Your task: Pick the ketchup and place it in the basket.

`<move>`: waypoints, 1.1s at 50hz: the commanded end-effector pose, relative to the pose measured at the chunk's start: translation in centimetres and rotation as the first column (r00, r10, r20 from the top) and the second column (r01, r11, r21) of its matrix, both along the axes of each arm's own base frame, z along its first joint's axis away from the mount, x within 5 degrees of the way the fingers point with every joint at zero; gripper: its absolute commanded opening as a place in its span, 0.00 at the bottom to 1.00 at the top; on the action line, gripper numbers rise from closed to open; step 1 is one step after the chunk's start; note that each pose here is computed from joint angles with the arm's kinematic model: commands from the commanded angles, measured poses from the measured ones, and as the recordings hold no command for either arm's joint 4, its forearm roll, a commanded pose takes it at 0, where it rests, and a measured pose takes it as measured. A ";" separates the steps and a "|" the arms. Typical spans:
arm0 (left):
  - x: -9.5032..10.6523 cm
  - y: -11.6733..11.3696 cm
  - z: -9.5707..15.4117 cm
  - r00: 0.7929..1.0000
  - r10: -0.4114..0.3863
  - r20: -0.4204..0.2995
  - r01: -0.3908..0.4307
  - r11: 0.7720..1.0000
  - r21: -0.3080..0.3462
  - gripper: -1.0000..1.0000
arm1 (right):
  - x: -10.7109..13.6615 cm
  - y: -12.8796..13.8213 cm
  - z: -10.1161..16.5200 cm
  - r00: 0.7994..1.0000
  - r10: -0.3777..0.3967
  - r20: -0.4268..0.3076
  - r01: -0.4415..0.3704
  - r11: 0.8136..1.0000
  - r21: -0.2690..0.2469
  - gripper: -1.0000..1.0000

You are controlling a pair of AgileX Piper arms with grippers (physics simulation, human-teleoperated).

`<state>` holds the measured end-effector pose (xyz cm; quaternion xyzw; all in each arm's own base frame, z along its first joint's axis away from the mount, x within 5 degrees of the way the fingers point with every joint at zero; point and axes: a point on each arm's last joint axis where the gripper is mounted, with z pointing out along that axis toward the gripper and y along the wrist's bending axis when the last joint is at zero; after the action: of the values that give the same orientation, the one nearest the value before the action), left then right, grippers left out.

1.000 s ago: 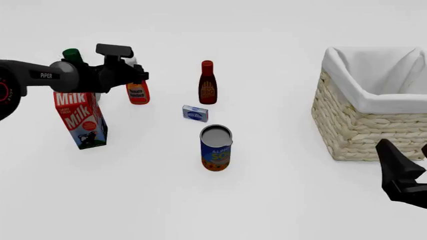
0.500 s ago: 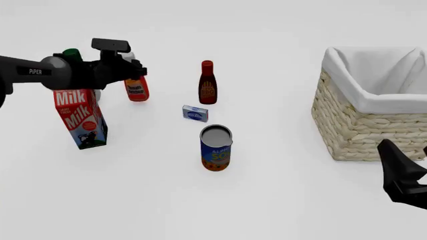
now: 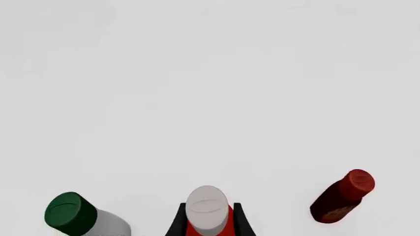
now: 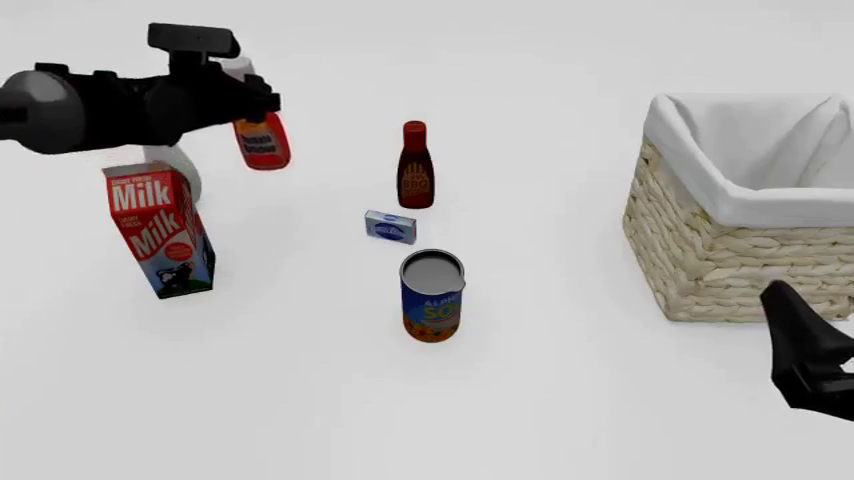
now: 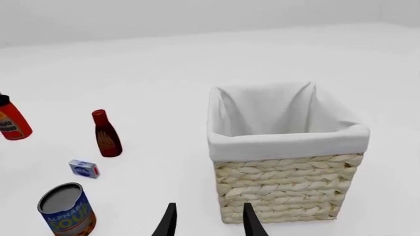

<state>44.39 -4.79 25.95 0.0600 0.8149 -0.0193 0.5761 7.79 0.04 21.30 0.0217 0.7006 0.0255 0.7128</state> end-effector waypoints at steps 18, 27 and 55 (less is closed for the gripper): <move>-7.5 -0.2 7.1 0.997 -0.035 0.066 0.034 0.999 0.012 0.00 | 1.1 0.7 2.1 0.996 0.079 -0.031 -0.081 0.994 -0.071 1.00; -10.8 -2.0 8.8 0.992 -0.104 0.067 0.102 0.994 0.033 0.00 | 0.7 1.3 4.7 0.989 0.146 -0.005 -0.146 0.986 -0.079 1.00; -18.6 -4.7 13.1 0.963 -0.265 0.046 0.262 0.963 0.063 0.00 | 2.4 4.9 9.5 0.901 0.433 0.022 -0.427 0.896 -0.121 1.00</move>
<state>28.34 -8.68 37.40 0.1499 0.7907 -0.0655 0.5900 9.87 3.70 29.46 -0.1389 0.6823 0.1129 0.7088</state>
